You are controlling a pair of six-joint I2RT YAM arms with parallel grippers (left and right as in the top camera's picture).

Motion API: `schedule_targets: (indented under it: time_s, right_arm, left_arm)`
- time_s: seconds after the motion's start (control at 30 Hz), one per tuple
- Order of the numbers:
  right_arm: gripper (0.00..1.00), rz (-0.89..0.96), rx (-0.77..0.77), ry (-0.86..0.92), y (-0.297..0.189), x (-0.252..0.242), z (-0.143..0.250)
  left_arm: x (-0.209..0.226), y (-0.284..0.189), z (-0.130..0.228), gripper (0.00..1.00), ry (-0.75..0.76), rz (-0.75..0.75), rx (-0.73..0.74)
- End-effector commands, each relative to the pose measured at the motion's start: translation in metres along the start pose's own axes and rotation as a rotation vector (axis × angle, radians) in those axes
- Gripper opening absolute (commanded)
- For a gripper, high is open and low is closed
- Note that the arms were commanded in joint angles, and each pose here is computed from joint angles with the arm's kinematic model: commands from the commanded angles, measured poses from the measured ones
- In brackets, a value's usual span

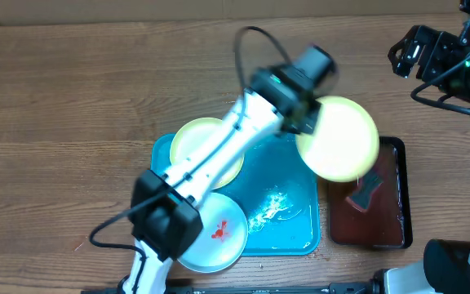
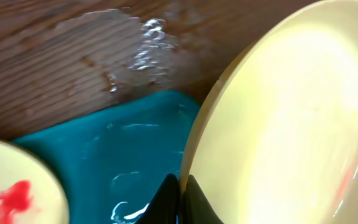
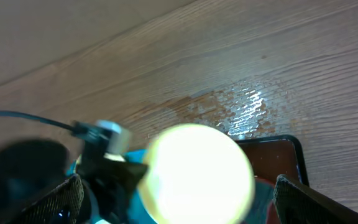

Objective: Clean dirty plates on tray and stack at the side
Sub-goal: 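Swing the held yellow plate leftward and lower it onto the table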

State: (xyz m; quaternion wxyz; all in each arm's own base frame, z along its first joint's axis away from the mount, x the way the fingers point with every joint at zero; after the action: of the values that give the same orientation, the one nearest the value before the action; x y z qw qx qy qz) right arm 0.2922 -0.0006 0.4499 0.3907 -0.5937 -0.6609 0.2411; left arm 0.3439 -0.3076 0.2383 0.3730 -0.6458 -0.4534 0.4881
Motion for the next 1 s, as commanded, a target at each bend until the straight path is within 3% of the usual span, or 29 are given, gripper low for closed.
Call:
schedule_targets:
  time_s: [0.0, 0.2, 0.4, 0.67, 0.97]
  right_arm:
    - [1.00, -0.001, -0.016, -0.006, -0.002, 0.000, -0.003]
    - [1.00, -0.001, -0.015, -0.005, -0.002, 0.000, -0.003]
    - [1.00, -0.001, -0.015, -0.005, -0.002, 0.000, -0.003]
    - [1.00, -0.002, -0.015, -0.005, -0.002, 0.000, -0.003]
    - [1.00, -0.035, -0.011, -0.005, -0.002, 0.003, -0.002]
  left_arm:
    - [0.019, -0.029, -0.017, 0.05, -0.137, 0.081, -0.001]
    - [0.082, -0.039, -0.042, 0.05, -0.292, 0.026, -0.021]
    - [0.142, -0.051, -0.040, 0.05, -0.433, 0.029, -0.071]
    - [0.241, -0.061, 0.010, 0.05, -0.668, 0.031, -0.139]
    - [0.374, -0.079, 0.074, 0.05, -1.088, 0.049, -0.241]
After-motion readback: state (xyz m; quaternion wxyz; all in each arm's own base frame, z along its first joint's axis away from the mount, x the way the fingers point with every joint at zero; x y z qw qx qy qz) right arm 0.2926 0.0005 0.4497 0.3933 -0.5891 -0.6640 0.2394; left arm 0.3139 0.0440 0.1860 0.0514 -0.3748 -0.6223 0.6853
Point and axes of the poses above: each gripper's point midway between its finger pads, its own y axis out along the fingers, its own x axis along the line the jaws close on, z = x × y, the point moved 8 cm from there along -y, back along the fingers, and after that the axes turned 11 degrees about -y, right-handed, at the moved point
